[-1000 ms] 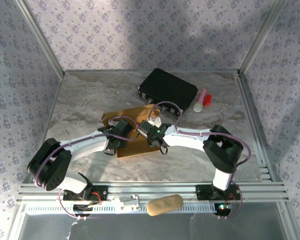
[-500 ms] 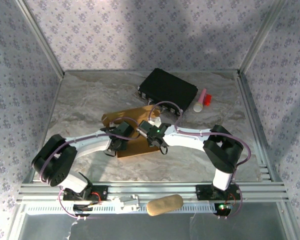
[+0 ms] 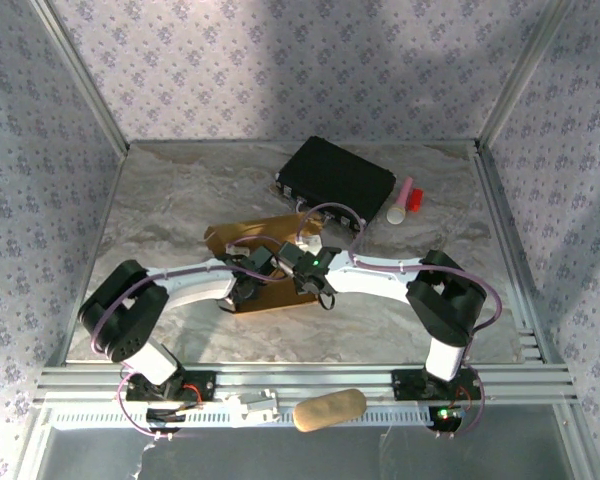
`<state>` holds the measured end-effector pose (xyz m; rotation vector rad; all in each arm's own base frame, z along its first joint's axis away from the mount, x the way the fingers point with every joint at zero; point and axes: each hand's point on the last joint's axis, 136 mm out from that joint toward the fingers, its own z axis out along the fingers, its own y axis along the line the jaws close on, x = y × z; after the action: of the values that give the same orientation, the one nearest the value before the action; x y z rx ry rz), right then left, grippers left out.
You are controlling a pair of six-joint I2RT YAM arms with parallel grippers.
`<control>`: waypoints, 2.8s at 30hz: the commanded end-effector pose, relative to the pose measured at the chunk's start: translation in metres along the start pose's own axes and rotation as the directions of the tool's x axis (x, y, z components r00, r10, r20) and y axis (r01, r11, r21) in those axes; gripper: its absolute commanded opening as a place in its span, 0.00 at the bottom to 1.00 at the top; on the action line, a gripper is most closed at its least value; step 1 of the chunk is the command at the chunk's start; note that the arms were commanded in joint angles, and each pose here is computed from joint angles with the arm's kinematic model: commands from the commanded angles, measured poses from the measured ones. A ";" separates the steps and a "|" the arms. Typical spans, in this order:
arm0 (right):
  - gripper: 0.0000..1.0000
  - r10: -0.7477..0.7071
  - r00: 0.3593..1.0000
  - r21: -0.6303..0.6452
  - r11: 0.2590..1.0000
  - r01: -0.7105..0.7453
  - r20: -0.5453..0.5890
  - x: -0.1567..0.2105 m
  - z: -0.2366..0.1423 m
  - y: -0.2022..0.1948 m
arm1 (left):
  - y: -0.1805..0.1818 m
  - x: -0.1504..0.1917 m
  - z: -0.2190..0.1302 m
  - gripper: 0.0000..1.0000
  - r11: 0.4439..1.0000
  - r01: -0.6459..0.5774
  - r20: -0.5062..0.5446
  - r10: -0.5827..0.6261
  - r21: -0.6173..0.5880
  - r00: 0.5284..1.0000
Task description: Fold the paper box
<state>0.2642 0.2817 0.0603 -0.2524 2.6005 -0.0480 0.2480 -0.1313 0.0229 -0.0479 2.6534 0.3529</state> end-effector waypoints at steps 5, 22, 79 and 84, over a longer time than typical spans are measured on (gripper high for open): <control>0.00 0.002 1.000 0.060 0.998 -0.003 0.020 -0.004 -0.004 -0.010 | 0.016 0.005 -0.001 0.22 0.994 -0.066 -0.007 0.066 -0.090 0.998; 0.00 0.028 1.000 0.068 0.997 -0.029 0.006 -0.001 0.002 -0.016 | -0.006 0.011 -0.022 0.51 0.982 0.017 -0.102 0.002 0.188 0.995; 0.00 0.031 0.999 0.077 0.997 -0.030 -0.009 0.001 0.010 -0.019 | -0.001 -0.022 0.015 0.31 0.998 -0.025 -0.060 0.028 0.057 0.998; 0.00 0.035 0.999 0.078 0.996 -0.035 -0.007 0.000 0.009 -0.020 | 0.004 -0.016 0.020 0.16 0.999 -0.034 -0.070 0.036 0.025 0.997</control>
<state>0.2758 0.2761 0.0590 -0.1689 2.5845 -0.0576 0.2741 -0.1331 0.0210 -0.0062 2.7067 0.2642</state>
